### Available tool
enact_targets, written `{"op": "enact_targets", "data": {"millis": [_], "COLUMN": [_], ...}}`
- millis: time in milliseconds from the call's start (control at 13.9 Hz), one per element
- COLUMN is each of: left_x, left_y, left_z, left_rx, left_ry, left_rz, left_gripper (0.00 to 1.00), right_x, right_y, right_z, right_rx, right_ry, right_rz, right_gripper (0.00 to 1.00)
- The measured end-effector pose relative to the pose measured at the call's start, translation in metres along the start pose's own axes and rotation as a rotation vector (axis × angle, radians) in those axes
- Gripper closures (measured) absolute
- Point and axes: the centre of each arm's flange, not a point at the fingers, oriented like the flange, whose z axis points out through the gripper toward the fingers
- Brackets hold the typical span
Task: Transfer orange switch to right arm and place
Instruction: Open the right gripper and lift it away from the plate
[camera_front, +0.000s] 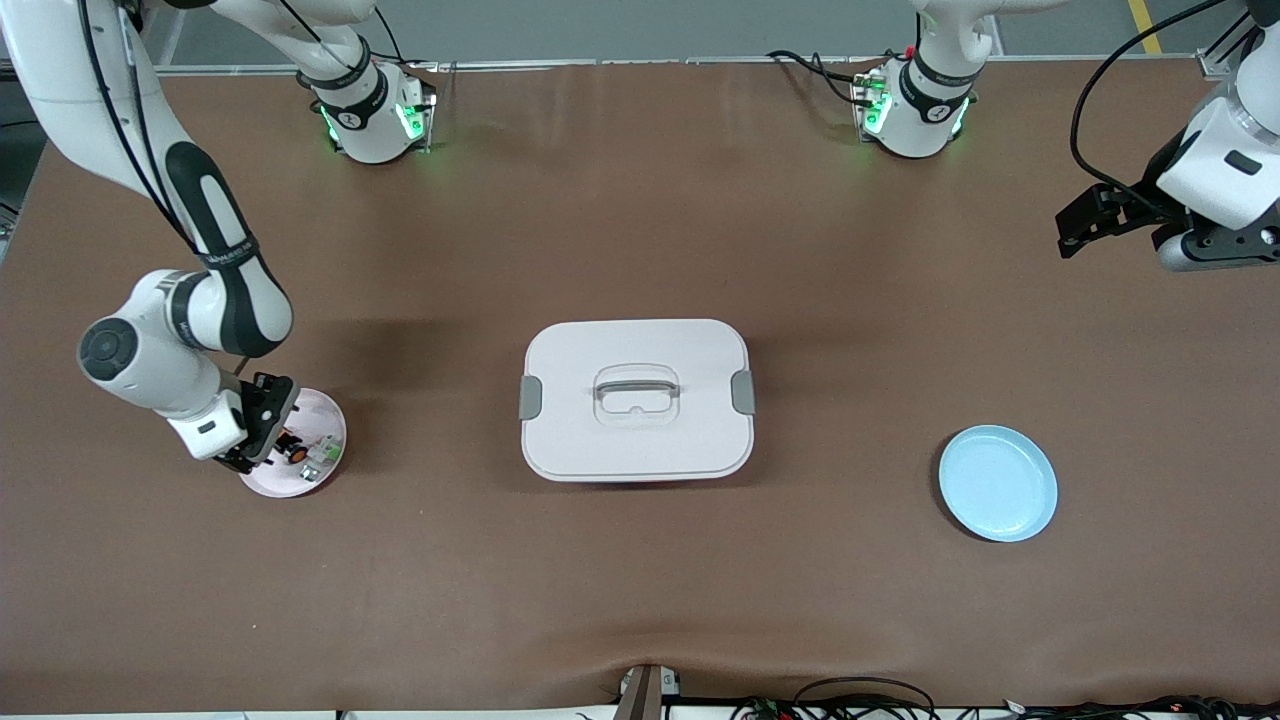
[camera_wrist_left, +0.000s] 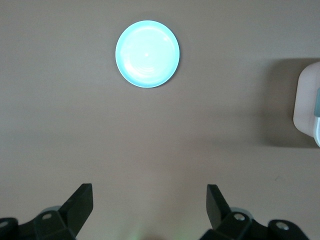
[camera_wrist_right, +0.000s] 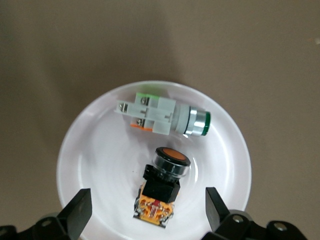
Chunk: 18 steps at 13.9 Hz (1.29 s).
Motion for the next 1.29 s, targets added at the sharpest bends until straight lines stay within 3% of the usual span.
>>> {"op": "enact_targets", "data": {"millis": [216,647,1006,1294], "left_x": [0.0,0.0,-0.002,-0.002], "left_y": [0.0,0.001,0.002,-0.001], "left_z": [0.0,-0.002,-0.002,-0.005], "left_rx": [-0.012,-0.028,-0.027,-0.027], "left_ry": [-0.002,0.0,-0.011,-0.006], "left_rz": [0.021,0.042,0.059,0.088], "left_gripper": [0.0,0.0,0.0,0.0], "right_x": [0.022,0.039,0.038,0.041], "right_y": [0.006,0.019,0.012,0.0], "right_z": [-0.064,-0.172,-0.226,-0.282], "right_rx": [0.072,0.154,0.127,0.088], "right_ry": [-0.01,-0.063,-0.081,-0.047], "right_rz": [0.157,0.535,0.973,1.164], "right_gripper": [0.0,0.0,0.0,0.0]}}
